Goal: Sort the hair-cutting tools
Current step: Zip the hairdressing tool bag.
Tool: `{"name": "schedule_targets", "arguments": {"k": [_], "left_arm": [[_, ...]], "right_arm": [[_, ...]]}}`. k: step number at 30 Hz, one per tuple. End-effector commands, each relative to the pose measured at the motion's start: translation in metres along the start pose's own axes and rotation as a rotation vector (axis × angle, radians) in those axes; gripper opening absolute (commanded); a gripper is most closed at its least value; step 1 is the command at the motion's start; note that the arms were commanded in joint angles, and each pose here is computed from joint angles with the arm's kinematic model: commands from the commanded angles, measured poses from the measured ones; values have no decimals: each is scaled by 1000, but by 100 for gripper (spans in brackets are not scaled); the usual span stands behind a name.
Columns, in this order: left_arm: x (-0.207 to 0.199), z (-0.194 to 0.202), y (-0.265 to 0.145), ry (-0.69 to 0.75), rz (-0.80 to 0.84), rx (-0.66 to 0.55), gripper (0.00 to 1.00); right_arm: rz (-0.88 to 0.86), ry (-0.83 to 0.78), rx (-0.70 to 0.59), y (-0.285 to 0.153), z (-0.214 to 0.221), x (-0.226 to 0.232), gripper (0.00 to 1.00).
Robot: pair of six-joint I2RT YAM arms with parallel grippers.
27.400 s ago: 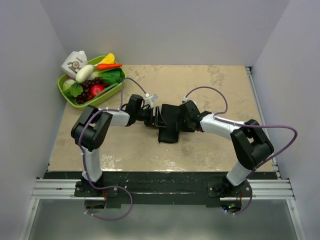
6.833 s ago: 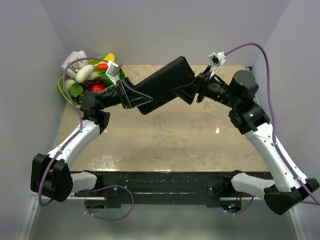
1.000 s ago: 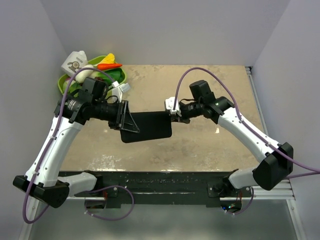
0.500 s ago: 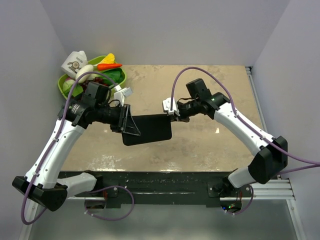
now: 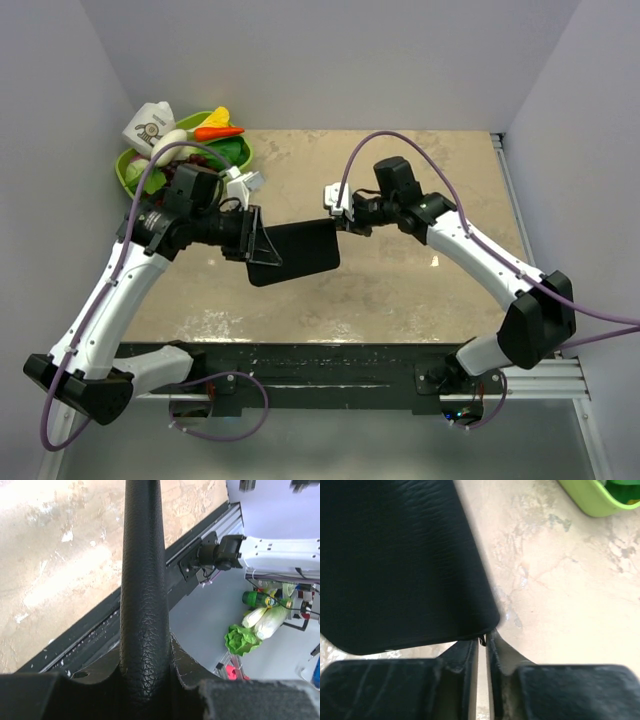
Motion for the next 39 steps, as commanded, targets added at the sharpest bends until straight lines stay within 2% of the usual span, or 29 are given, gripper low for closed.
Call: {"name": "schedule_targets", "arguments": {"k": [1, 7, 14, 16, 21, 25, 27, 28, 29, 30, 31, 33, 36, 39], "left_arm": [[-51, 38, -7, -63, 356, 262, 0], [-54, 29, -8, -38, 347, 242, 0], [-55, 22, -6, -25, 347, 231, 0], [-54, 19, -4, -25, 348, 232, 0], [-52, 11, 2, -22, 335, 220, 0], [-46, -6, 13, -13, 287, 166, 0], [-42, -12, 18, -9, 255, 142, 0], [-39, -22, 24, 5, 230, 97, 0], [-40, -28, 26, 17, 236, 70, 0], [-39, -34, 29, 25, 232, 41, 0], [-39, -47, 33, 54, 227, -19, 0], [-36, -56, 40, 65, 230, -60, 0], [-34, -73, 52, 94, 251, -132, 0], [-23, -84, 72, 101, 266, -151, 0]], "right_arm": [[155, -281, -348, -31, -110, -28, 16], [97, -195, -263, -39, -91, -5, 29], [121, -60, -147, -55, -58, 21, 42], [189, -9, -126, -64, -50, 24, 46], [292, 75, -132, -79, -40, 33, 47], [394, 252, -161, -89, -35, 36, 49], [506, 339, -156, -98, -34, 28, 50], [526, 399, -165, -101, -36, 28, 50], [566, 437, -163, -104, -34, 25, 54], [597, 478, -155, -106, -31, 24, 69], [627, 537, -161, -108, -31, 23, 98], [691, 586, -102, -112, -21, 21, 99], [806, 623, -95, -129, -22, 16, 99], [911, 653, -209, -150, -30, 17, 99]]}}
Point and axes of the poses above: each gripper's point midway between its finger pads, its own y axis out along the fingers, its own x axis along the line the jaws close on, z = x × y, the point moved 5 cm from there along -y, back along the fingers, and after that the axes turned 7 degrees about y, right-handed, at the moved point
